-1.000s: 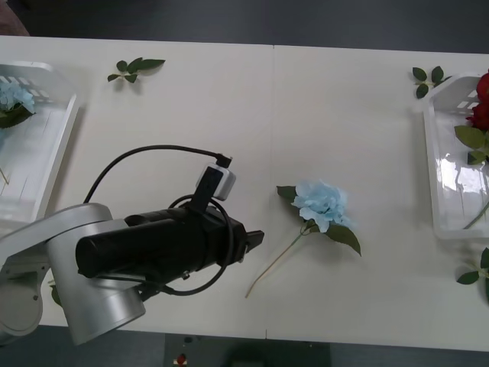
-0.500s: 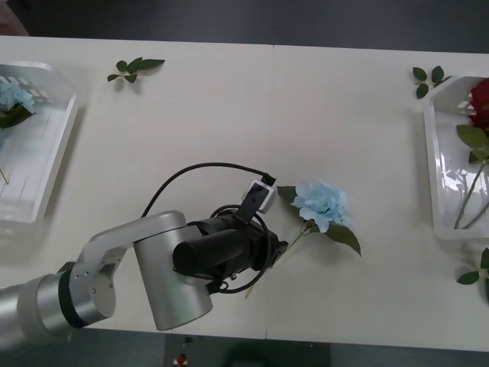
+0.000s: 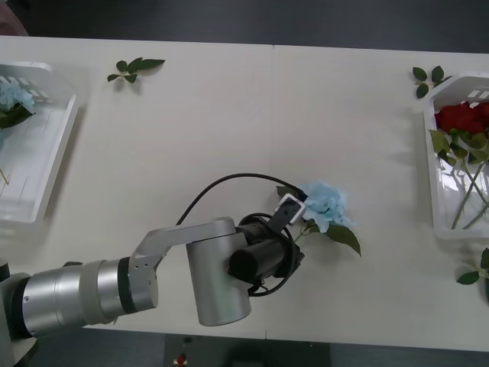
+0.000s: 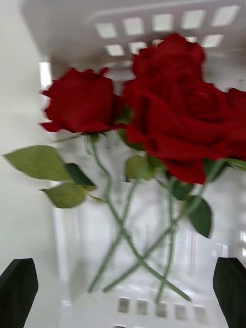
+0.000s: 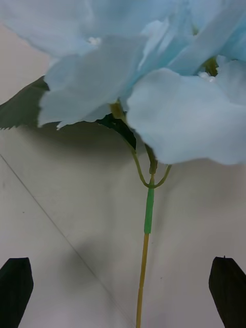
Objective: Put the red flowers into the right box and the blue flowers into the left box
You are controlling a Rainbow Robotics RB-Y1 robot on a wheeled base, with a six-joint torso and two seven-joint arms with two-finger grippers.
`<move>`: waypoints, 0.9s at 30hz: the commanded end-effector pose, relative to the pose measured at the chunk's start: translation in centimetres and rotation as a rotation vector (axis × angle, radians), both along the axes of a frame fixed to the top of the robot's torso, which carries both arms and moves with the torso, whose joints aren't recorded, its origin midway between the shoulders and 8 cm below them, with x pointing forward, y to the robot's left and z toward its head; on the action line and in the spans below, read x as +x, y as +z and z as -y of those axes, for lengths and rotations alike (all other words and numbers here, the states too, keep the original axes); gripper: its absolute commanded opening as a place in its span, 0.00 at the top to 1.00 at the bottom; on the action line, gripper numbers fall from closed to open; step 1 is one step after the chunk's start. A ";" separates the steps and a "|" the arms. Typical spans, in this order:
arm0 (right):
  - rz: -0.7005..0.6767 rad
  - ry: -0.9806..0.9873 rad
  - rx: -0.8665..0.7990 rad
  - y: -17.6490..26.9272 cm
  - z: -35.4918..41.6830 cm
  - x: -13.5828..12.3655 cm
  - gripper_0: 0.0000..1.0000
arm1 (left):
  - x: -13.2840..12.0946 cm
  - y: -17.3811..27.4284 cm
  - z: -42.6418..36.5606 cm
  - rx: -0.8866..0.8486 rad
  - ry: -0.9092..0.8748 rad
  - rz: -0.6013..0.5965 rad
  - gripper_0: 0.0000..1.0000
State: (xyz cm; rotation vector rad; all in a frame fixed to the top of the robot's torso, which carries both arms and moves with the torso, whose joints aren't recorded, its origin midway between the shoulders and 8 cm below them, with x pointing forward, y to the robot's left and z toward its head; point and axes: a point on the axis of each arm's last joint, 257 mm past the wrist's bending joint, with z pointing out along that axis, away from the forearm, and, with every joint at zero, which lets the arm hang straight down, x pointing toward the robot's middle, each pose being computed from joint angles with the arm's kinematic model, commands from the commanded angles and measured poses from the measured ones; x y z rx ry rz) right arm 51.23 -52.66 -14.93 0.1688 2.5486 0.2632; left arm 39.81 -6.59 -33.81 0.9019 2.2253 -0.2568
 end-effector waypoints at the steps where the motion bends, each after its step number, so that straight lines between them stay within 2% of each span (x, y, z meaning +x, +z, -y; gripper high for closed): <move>1: 0.078 0.055 0.034 4.3 -1.4 0.9 0.00 | 0.6 1.2 1.8 -0.027 0.005 0.019 0.00; 10: 0.065 0.187 0.252 5.5 -8.3 -0.2 0.00 | 1.3 -0.1 3.5 -0.045 -0.006 0.025 0.09; 17: 0.075 0.300 0.488 7.2 -13.6 -2.0 0.00 | 1.4 -1.7 3.5 -0.046 -0.017 0.032 0.13; 20: 0.097 0.371 0.604 8.2 -16.7 -2.5 0.00 | 1.2 -1.6 3.9 -0.050 -0.020 0.031 0.18; 23: 0.126 0.447 0.698 9.0 -19.7 -2.7 0.00 | 1.1 -1.6 4.1 -0.051 -0.025 0.036 0.28; 24: 0.139 0.479 0.736 9.4 -20.9 -2.8 0.00 | 1.2 -1.5 4.1 -0.053 -0.022 0.037 0.37; 25: 0.148 0.503 0.759 9.7 -21.8 -2.9 0.00 | 1.2 -1.5 4.2 -0.054 -0.023 0.038 0.56; 26: 0.160 0.540 0.783 10.0 -23.1 -3.0 0.00 | 1.2 -1.5 4.3 -0.056 -0.021 0.036 0.81; 27: 0.166 0.554 0.787 10.1 -23.6 -3.1 0.00 | 1.1 -1.4 4.3 -0.057 -0.022 0.036 0.89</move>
